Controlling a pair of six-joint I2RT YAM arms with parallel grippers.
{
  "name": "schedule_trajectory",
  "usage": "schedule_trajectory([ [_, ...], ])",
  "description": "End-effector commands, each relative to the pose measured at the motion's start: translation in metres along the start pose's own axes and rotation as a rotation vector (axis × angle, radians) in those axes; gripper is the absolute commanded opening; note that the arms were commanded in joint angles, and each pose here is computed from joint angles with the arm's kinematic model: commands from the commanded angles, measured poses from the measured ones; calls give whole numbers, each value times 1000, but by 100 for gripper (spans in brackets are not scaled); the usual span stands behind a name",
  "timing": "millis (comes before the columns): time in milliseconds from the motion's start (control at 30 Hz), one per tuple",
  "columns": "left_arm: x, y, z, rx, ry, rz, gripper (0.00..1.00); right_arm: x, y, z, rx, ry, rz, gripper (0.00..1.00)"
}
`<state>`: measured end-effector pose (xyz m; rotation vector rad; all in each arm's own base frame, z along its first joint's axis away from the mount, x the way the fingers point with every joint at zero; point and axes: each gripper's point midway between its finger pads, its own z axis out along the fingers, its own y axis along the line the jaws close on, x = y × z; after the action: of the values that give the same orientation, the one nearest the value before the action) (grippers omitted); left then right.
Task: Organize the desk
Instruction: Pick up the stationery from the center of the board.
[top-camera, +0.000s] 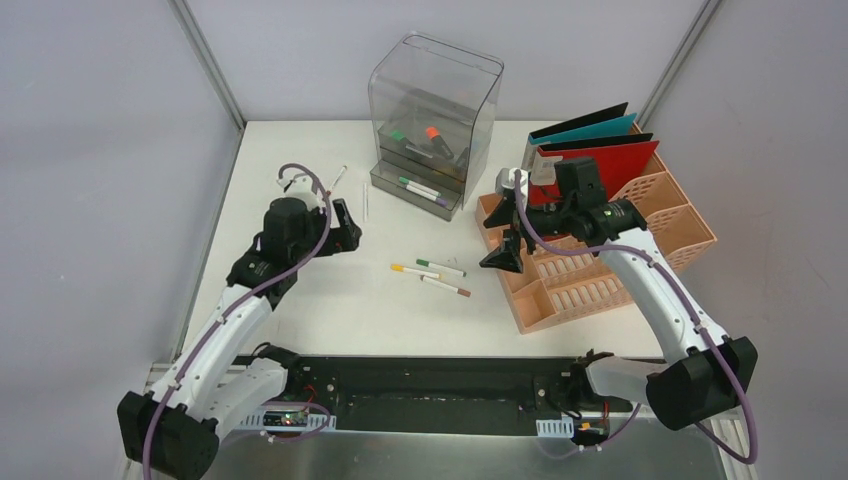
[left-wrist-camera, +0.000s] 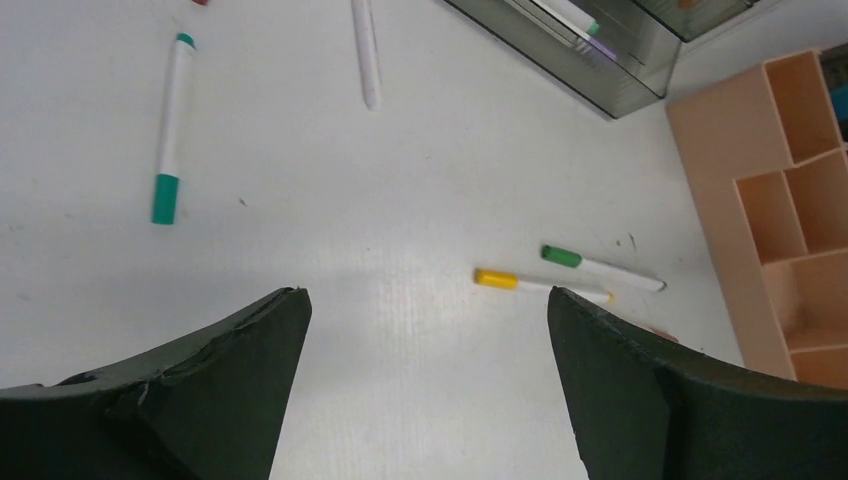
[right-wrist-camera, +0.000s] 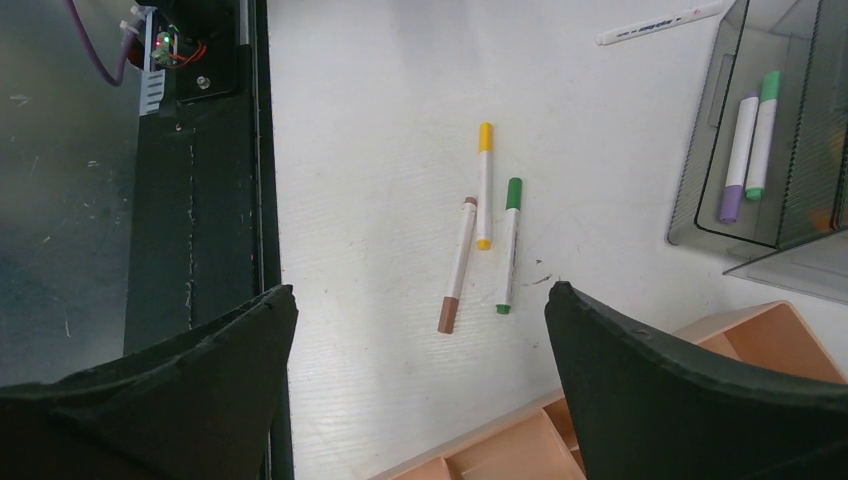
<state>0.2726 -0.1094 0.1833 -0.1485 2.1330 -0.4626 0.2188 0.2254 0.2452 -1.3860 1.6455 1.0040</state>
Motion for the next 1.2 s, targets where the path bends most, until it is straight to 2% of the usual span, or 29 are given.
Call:
schedule_trajectory([
  [0,-50,9,8,-101,-112,134,93,-13,6,-5,-17,-71,-144,98],
  [200,-84,13,35,-173,-116,276,96,-5,3,-5,7,-61,-186,98],
  [300,-103,18,53,-176,-145,308,97,-3,2,-5,10,-60,-193,98],
  [400,-110,23,80,-156,-119,311,98,-2,3,-3,5,-65,-195,98],
  [667,-105,54,141,-55,65,218,96,-2,1,-8,37,-65,-223,98],
  [933,-89,87,194,-67,214,137,93,3,-5,-11,59,-50,-222,99],
  [1067,-84,89,213,-63,282,101,83,7,-8,-11,63,-41,-221,99],
  [1167,-84,87,220,-47,303,90,83,8,-8,-11,64,-36,-224,99],
])
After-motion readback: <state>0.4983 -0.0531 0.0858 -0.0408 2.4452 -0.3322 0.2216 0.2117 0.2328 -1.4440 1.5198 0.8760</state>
